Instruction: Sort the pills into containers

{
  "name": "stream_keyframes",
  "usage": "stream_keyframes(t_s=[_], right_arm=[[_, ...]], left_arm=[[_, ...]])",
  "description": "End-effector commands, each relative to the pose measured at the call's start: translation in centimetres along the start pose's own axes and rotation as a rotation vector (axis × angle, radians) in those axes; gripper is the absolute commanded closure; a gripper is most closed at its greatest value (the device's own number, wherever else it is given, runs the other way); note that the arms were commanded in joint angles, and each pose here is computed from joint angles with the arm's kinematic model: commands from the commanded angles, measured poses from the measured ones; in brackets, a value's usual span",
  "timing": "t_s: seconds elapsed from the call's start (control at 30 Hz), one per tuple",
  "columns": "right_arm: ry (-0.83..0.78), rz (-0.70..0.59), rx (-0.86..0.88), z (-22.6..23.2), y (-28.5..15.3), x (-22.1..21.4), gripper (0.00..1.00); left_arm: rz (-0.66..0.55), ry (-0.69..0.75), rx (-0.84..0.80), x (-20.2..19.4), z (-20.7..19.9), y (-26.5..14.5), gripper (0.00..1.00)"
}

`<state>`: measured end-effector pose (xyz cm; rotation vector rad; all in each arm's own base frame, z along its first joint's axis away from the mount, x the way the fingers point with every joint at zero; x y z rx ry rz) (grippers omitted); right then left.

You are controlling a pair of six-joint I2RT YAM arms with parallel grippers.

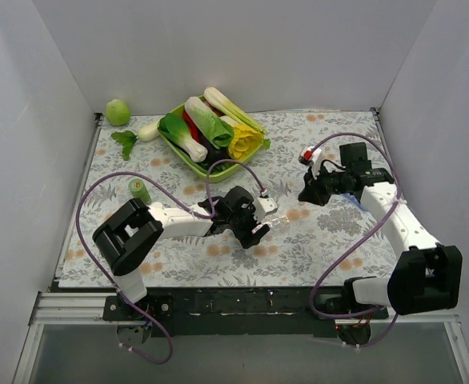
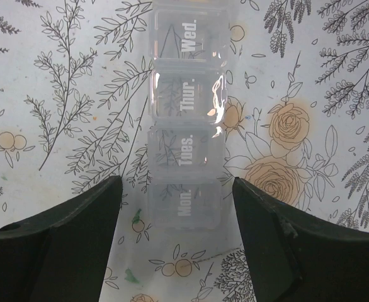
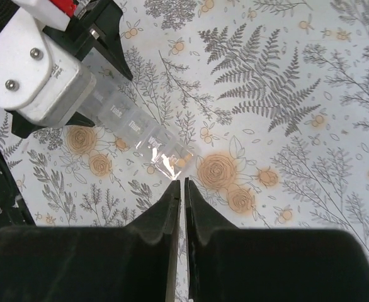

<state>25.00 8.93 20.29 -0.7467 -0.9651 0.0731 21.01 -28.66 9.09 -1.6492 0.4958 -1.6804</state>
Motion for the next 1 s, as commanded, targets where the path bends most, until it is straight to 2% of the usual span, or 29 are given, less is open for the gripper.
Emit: stream_keyframes(t_s=[0.0, 0.1, 0.13, 0.17, 0.2, 0.23, 0.27, 0.33, 0.37, 0.4, 0.47, 0.5, 0.63, 0.77, 0.97], right_arm=[[-0.026, -0.04, -0.066, 0.6, -2.8, -0.2, 0.87], [-0.055, -0.09, -0.125, 1.4, -5.1, 0.2, 0.79], [-0.069, -0.11, -0.15, 1.6, -5.9, 0.5, 0.75], [-0.104, -0.149, -0.193, 2.2, -7.2, 1.0, 0.63], [-0.107, -0.198, -0.243, 2.5, -8.5, 1.8, 0.55], [-0.11, -0.24, -0.279, 2.8, -9.5, 2.4, 0.45], [-0.115, -0.292, -0.369, 3.4, -11.0, 3.0, 0.22], [-0.086, -0.403, -0.479, 4.5, -13.4, 4.9, 0.05], [-0.048, -0.443, -0.566, 4.9, -14.8, 5.4, 0.03], [0.011, -0.476, -0.64, 4.5, -16.1, 5.6, 0.04], [0.13, -0.574, -0.78, 4.9, -18.2, 6.6, 0.03], [0.141, -0.591, -0.817, 5.0, -18.7, 6.6, 0.02], [0.147, -0.711, -0.952, 6.6, -21.5, 7.2, 0.02], [0.148, -0.749, -1.017, 7.0, -22.6, 7.0, 0.02], [0.123, -0.737, -0.912, 7.8, -22.1, 7.0, 0.02]], left_arm=[[-0.033, -0.029, 0.038, 1.5, 0.3, -2.1, 0.27], [-0.111, -0.051, 0.067, 3.4, 0.4, -4.2, 0.2], [-0.172, -0.077, 0.093, 4.8, 0.4, -6.0, 0.18], [-0.198, -0.095, 0.115, 5.4, 0.5, -7.0, 0.15], [-0.23, -0.121, 0.133, 6.0, 0.5, -8.0, 0.06], [-0.27, -0.152, 0.158, 6.7, 0.7, -9.5, 0.02], [-0.35, -0.218, 0.18, 7.9, 0.6, -11.9, 0.02], [-0.421, -0.306, 0.216, 8.9, 1.0, -15.3, 0.02], [-0.49, -0.413, 0.225, 9.8, 0.7, -17.9, 0.02], [-0.498, -0.475, 0.253, 10.4, 1.2, -20.1, 0.02], [-0.544, -0.55, 0.262, 11.3, 0.8, -23.6, 0.02], [-0.527, -0.565, 0.271, 11.3, 0.4, -24.8, 0.02], [-0.616, -0.572, 0.351, 11.8, -0.7, -30.0, 0.02], [-0.616, -0.586, 0.419, 10.9, -1.2, -31.8, 0.02], [-0.596, -0.588, 0.418, 10.0, -1.8, -32.2, 0.02]])
Point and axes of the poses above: each gripper's point midway between its finger pads, its own y axis out along the fingers, its own z axis along the line the jaws close on, x = y × z, the point moved 9 cm from there along -y, back along the fingers, and after that the axes turned 14 degrees about y, right-handed, at the moved point
